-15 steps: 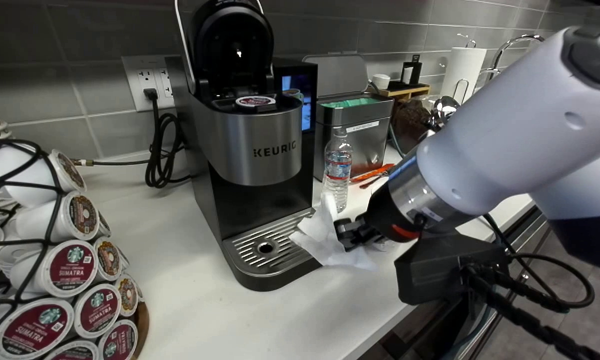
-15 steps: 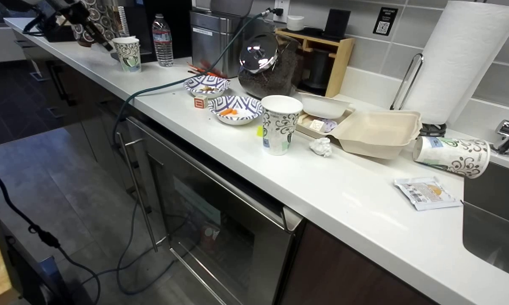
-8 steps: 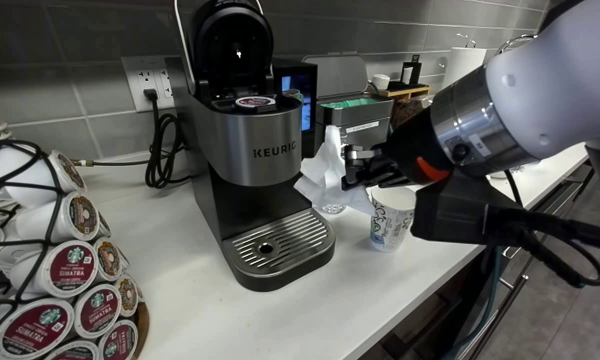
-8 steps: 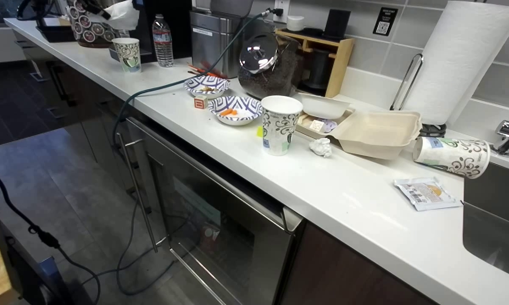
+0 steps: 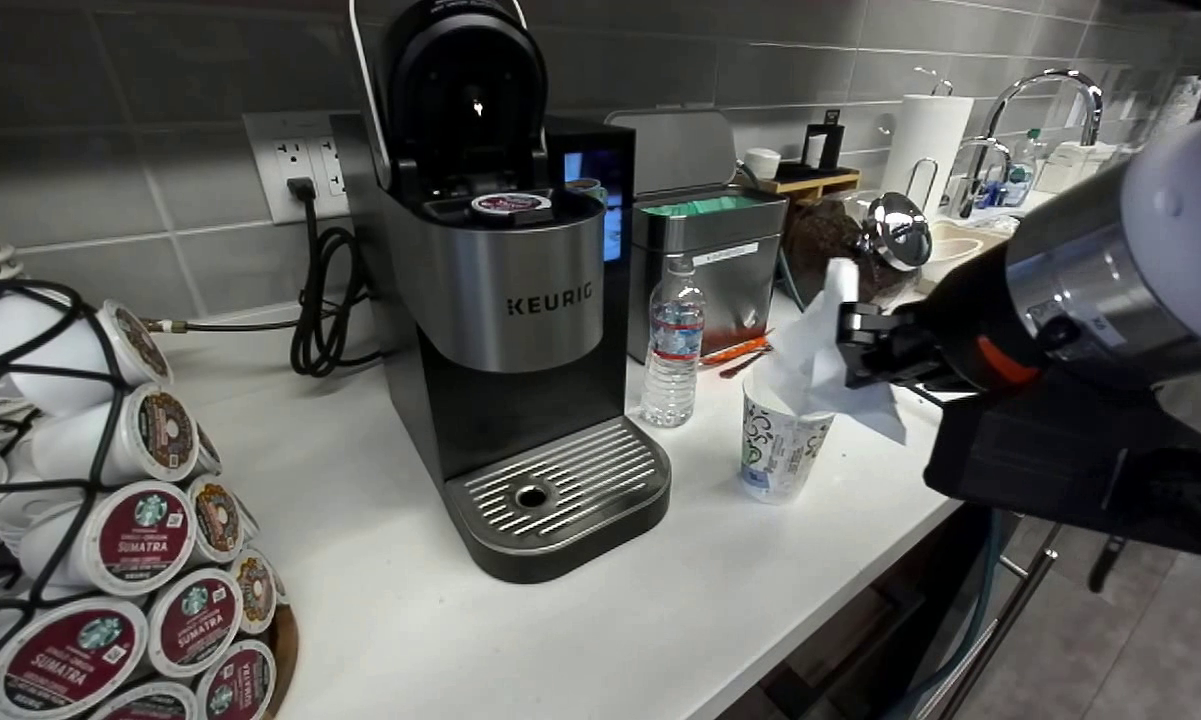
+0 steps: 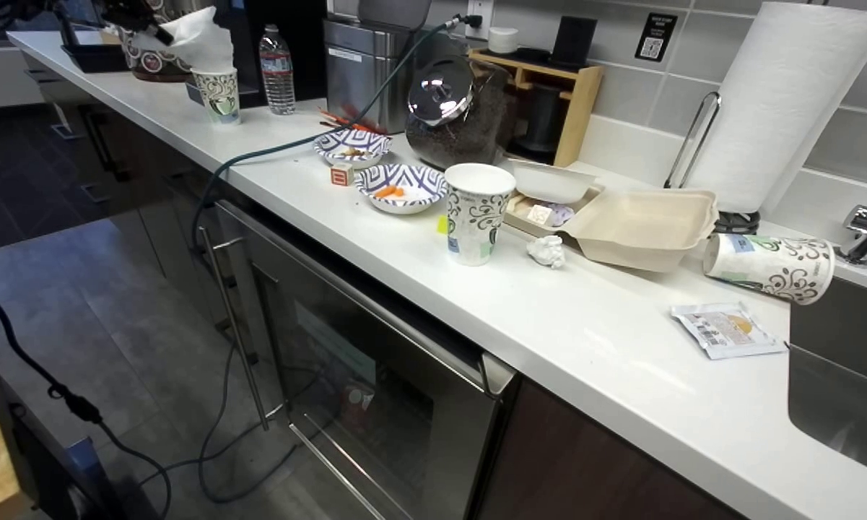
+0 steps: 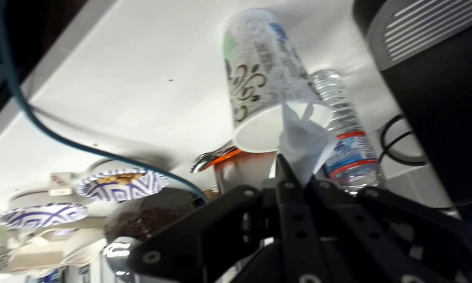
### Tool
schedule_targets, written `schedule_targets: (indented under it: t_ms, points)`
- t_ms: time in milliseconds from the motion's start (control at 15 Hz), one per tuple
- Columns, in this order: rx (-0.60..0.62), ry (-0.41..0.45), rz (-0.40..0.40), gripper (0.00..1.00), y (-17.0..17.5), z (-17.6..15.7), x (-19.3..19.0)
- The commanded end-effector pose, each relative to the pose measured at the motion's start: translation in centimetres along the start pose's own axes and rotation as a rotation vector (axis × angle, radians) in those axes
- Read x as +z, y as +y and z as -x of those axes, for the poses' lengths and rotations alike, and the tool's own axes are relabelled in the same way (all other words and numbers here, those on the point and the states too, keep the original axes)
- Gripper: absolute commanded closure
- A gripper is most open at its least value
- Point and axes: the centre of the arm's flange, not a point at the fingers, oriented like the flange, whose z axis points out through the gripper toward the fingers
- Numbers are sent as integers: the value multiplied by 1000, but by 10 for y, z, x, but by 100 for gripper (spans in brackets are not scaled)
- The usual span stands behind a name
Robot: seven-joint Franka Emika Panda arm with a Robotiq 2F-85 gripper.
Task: Use the white napkin to wipe underneath the coffee maker chamber.
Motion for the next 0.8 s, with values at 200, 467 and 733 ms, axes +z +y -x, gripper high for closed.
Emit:
schedule_targets:
  t_ms: [200,467,733]
  points:
    - [94,90,183,98,26,-13,-17]
    - [114,78,199,99,21,-19,-15]
    - [185,-18,37,99,56,-67,-9]
